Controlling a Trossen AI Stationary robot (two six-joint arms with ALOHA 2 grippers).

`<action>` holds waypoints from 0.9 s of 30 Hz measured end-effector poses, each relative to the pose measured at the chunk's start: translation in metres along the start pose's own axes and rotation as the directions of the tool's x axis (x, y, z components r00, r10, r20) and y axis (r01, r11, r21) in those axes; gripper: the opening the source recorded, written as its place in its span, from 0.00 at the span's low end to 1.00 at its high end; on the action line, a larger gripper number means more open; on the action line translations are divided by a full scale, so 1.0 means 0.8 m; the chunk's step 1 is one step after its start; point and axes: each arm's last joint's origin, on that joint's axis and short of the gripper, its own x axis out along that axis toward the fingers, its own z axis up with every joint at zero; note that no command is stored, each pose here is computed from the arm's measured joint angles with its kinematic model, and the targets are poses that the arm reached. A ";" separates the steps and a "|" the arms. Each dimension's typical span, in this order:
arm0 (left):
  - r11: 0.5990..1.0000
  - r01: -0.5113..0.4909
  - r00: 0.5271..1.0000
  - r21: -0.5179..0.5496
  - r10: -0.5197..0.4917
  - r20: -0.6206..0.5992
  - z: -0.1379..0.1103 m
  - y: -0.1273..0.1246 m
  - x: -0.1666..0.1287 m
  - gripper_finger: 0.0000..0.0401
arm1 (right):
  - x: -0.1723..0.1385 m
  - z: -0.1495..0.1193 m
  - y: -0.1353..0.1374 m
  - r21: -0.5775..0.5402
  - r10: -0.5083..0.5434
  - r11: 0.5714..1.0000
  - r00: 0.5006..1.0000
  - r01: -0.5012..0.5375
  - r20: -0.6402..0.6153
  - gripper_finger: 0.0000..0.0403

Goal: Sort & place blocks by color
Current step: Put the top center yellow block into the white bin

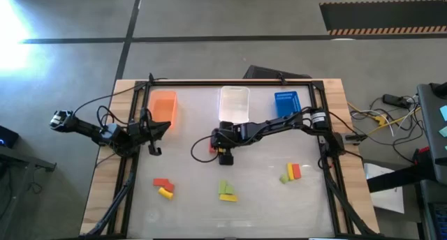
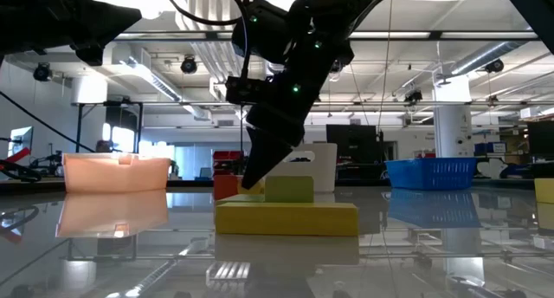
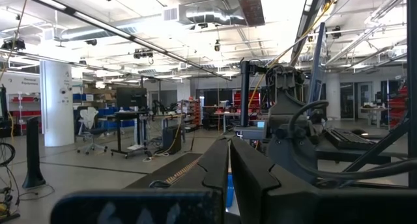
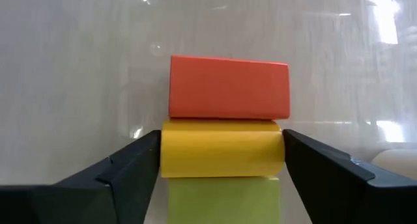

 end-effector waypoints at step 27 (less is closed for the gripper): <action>1.000 -0.001 1.000 -0.003 0.001 0.004 0.001 0.000 0.000 0.00 | -0.034 0.010 -0.007 0.048 0.021 0.999 1.000 -0.020 -0.015 0.69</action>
